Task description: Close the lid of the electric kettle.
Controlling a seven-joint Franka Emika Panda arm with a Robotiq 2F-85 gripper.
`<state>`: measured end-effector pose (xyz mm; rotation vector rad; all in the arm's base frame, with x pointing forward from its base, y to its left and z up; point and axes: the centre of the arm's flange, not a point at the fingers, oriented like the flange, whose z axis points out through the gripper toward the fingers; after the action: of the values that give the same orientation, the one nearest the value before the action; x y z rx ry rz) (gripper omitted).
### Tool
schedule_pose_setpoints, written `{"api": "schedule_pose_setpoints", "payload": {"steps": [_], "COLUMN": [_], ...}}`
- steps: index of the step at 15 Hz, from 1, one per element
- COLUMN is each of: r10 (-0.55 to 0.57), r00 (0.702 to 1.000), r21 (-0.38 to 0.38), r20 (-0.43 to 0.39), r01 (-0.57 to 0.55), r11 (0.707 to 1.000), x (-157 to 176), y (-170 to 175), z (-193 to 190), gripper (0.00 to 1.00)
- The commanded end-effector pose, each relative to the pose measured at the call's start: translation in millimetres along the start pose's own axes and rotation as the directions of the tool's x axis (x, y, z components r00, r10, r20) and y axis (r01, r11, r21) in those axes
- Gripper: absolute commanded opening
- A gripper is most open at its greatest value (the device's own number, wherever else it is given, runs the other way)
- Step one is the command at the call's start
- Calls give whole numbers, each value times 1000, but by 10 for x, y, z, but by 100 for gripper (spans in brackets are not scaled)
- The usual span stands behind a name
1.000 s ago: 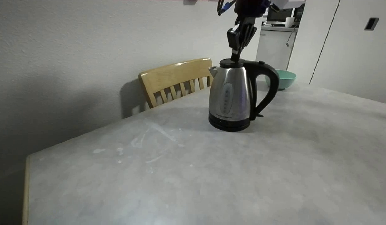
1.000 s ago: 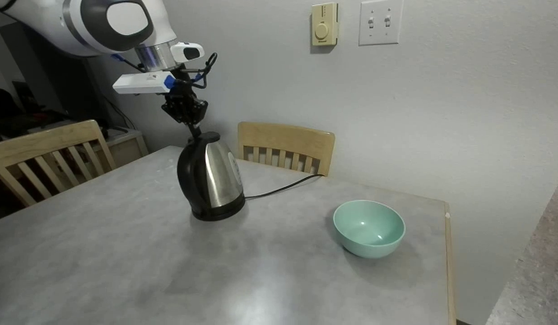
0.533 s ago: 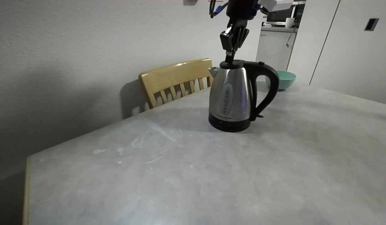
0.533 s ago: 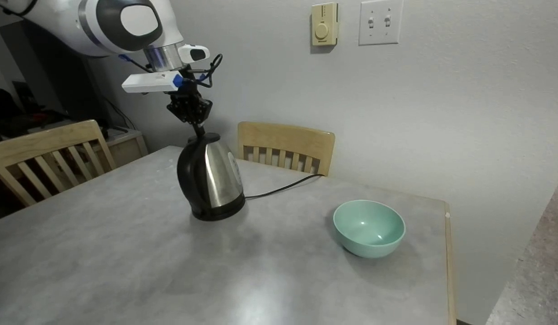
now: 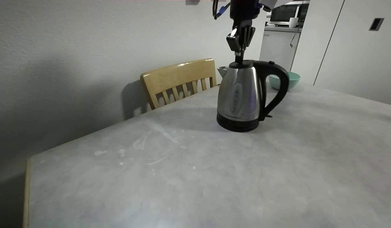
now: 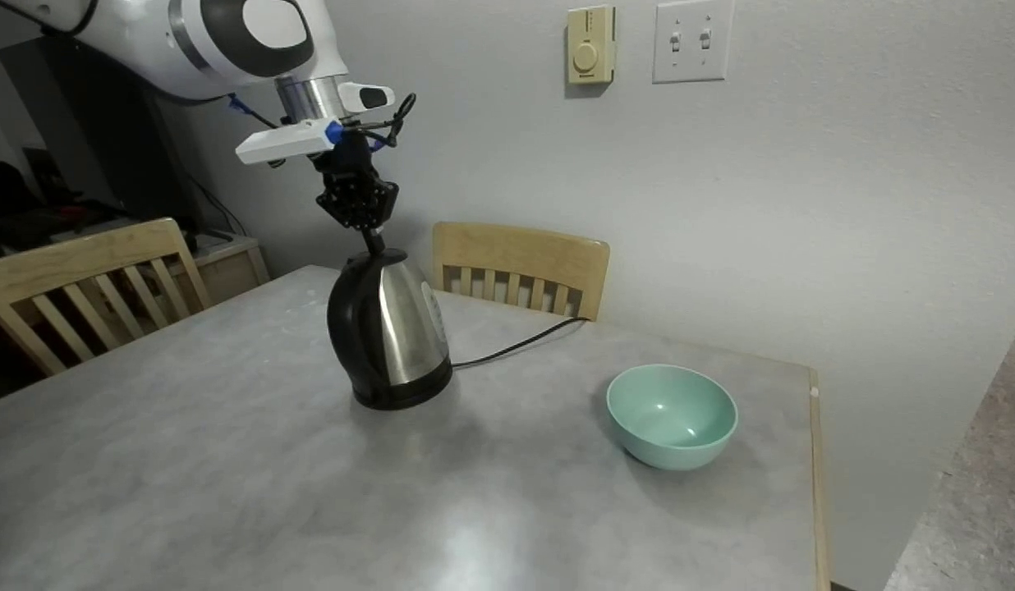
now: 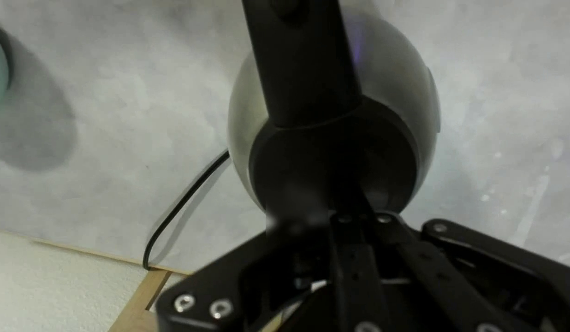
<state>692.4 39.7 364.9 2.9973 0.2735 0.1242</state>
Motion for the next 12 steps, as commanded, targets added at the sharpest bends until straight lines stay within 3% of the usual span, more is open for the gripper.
{"api": "schedule_pose_setpoints", "payload": {"steps": [1,4,12], "r10": [-5,-31,-60], "r00": [986,984,998], "r21": [-40,-33,-119], "r20": [169,175,30], "r01": [12,37,63], "r11": [999,999,991], "x": [34,56,-79], "y": [20,-60,-289], "z": [448,265,-478], "gripper": [0,0,0]}}
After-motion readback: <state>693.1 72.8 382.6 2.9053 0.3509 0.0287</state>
